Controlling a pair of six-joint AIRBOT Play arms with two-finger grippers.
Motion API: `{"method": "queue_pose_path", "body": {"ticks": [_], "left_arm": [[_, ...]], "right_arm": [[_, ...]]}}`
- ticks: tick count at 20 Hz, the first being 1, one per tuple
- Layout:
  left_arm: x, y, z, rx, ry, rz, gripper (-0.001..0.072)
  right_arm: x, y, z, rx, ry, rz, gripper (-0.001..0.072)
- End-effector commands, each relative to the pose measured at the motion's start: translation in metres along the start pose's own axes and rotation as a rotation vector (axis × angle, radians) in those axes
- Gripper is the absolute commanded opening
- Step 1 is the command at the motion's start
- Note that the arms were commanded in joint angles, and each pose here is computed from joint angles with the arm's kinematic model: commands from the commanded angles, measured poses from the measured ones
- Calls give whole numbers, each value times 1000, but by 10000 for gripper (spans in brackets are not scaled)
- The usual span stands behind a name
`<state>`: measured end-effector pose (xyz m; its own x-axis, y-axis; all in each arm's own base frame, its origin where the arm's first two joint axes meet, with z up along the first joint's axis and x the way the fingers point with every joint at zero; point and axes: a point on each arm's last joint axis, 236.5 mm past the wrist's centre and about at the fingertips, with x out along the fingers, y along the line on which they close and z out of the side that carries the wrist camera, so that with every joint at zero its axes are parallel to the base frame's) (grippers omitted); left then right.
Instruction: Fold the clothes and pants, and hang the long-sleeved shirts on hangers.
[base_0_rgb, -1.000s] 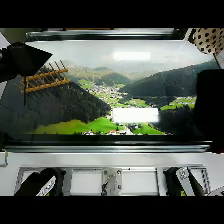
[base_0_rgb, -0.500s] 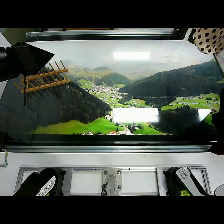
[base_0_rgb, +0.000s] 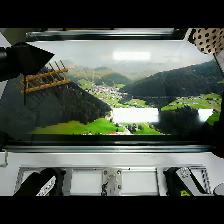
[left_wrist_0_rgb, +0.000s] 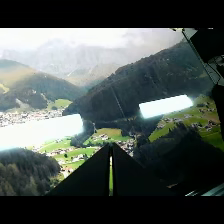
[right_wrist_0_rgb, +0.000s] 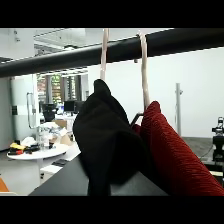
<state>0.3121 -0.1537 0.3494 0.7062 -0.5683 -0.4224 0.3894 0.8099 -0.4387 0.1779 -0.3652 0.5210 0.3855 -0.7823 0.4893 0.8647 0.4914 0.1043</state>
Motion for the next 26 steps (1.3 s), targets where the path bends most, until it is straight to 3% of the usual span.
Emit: {"method": "queue_pose_path", "body": {"ticks": [1,17,18,20,21,26], "left_arm": [[0,0,0,0,0,-1,18],[0,0,0,1,0,1,18],[0,0,0,1,1,1,18],[0,1,0,1,0,2,18],[0,0,0,1,0,1,18],[0,1,0,1,-1,2,18]], "right_arm": [[0,-6,-4,-1,14,-22,10],[-1,-14,-35,81,80,-61,31],[-1,-14,-35,88,79,-60,67],[-1,-14,-35,88,79,-60,402],[-1,-14,-34,88,78,-60,459],[-17,14,17,89,-33,50,454]]}}
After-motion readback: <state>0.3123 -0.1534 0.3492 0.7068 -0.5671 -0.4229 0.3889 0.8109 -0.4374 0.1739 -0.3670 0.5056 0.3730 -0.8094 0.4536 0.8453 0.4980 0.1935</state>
